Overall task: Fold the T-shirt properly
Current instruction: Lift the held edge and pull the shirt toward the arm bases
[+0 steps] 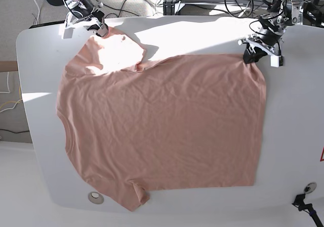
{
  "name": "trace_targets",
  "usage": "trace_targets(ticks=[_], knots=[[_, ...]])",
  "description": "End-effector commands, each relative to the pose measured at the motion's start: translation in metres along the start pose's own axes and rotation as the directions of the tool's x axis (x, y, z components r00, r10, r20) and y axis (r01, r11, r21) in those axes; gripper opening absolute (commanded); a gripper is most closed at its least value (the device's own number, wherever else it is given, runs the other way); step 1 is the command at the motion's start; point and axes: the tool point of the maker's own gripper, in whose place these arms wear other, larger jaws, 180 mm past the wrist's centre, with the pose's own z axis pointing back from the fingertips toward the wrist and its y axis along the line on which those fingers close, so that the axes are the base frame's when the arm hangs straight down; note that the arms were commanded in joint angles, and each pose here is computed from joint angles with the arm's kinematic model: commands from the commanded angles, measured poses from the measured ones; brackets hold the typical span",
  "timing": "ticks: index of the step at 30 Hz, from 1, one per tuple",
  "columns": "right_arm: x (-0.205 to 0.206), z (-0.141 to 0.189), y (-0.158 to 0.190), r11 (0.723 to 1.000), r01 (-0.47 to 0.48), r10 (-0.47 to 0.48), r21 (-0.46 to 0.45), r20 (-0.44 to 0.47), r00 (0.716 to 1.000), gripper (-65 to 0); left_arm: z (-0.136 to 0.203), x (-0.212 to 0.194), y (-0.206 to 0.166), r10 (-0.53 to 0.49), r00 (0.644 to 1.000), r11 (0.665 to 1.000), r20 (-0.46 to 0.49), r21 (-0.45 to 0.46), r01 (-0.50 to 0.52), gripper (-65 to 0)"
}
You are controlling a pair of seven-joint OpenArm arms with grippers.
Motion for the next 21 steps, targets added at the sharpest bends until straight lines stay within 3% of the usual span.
trace_targets(ticks=[1,4,6,13,21], knots=[[0.008,0.001,0.007,0.999,-0.016,0.015,0.028,0.019,1.0,-65.0,0.003,0.0,0.002,-0.009,1.0,1.0,-0.008,0.006,0.009,-57.0],[0.009,0.001,0.009,0.999,-0.018,0.017,0.031,0.021,1.0,-65.0,0.004,0.002,0.001,-0.012,1.0,1.0,-0.005,0.004,0.012,-58.3],[0.01,0.001,0.01,0.999,-0.02,0.019,0.033,0.023,1.0,-65.0,0.004,0.002,0.002,-0.012,1.0,1.0,-0.004,0.005,0.012,-65.0],[0.0,0.008,0.003,1.0,-0.017,0.017,0.016,0.001,1.0,-65.0,0.012,-0.012,-0.003,-0.022,0.998,1.0,-0.062,-0.004,0.022,-65.0],[-0.024,0.031,-0.006,0.998,-0.059,0.06,0.012,-0.048,0.997,-65.0,0.049,-0.053,-0.014,-0.023,0.987,1.0,-0.158,-0.018,0.021,-65.0]])
